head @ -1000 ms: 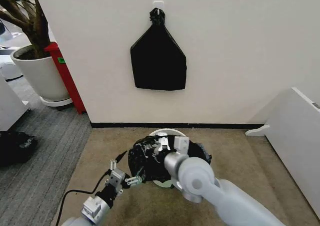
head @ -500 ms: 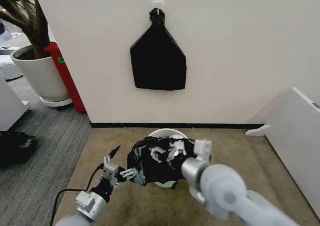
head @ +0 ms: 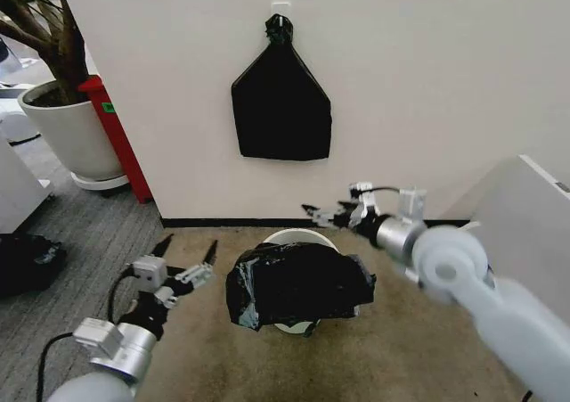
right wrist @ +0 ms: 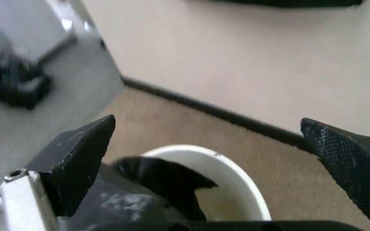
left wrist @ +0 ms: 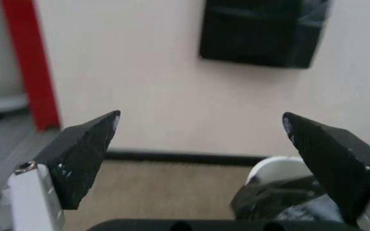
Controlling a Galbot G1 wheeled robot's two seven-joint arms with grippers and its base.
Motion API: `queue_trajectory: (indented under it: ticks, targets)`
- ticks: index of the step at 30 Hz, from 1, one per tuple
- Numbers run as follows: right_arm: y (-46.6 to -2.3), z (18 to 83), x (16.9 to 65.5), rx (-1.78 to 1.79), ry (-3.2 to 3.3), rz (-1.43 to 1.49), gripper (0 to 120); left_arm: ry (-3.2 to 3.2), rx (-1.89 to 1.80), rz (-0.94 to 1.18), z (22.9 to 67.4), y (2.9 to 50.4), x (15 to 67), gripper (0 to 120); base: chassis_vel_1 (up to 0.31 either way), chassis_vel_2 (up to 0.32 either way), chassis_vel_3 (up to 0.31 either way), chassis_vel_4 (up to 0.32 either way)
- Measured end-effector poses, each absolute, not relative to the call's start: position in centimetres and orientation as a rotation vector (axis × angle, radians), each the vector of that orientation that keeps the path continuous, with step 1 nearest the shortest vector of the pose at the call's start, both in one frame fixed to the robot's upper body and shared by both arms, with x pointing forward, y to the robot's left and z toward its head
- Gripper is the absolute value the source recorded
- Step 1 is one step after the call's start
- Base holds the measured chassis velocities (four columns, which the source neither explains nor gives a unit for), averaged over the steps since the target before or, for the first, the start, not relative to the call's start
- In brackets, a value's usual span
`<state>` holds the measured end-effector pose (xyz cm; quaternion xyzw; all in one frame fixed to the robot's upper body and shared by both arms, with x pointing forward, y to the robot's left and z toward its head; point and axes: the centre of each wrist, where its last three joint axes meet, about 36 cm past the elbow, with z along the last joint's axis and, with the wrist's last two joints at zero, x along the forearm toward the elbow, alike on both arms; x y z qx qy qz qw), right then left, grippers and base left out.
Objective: Place the garbage bag over the trash bin.
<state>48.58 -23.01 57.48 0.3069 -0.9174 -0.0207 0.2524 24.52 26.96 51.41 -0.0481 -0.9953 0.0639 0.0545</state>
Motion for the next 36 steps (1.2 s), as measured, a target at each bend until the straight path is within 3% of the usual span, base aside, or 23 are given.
queue_trajectory:
  ticks: [4, 10, 21, 32, 36]
  targets:
    - [-22.9, 56.0, 54.4, 0.857, -2.39, 0.047, 100, -2.949, -0.058, 0.24, 52.3, 26.7, 23.9, 100, 0.0, 0.0, 0.0, 0.0]
    - [-23.2, 54.7, 59.3, 0.981, -2.224, 0.235, 100, -2.879, 0.046, 0.288, 52.5, 26.6, 23.5, 100, 0.0, 0.0, 0.0, 0.0]
    - [-20.8, 51.5, 63.8, 1.014, -1.984, 0.554, 100, -2.881, 0.139, 0.337, 52.4, 27.0, 23.2, 100, 0.0, 0.0, 0.0, 0.0]
    - [-18.7, 46.5, 65.9, 0.97, -1.901, 0.538, 100, -2.917, 0.143, 0.32, 52.4, 27.2, 23.2, 100, 0.0, 0.0, 0.0, 0.0]
    - [-18.6, 45.6, 65.8, 0.966, -1.889, 0.526, 94, -2.92, 0.145, 0.322, 52.4, 27.2, 23.2, 100, 0.0, 0.0, 0.0, 0.0]
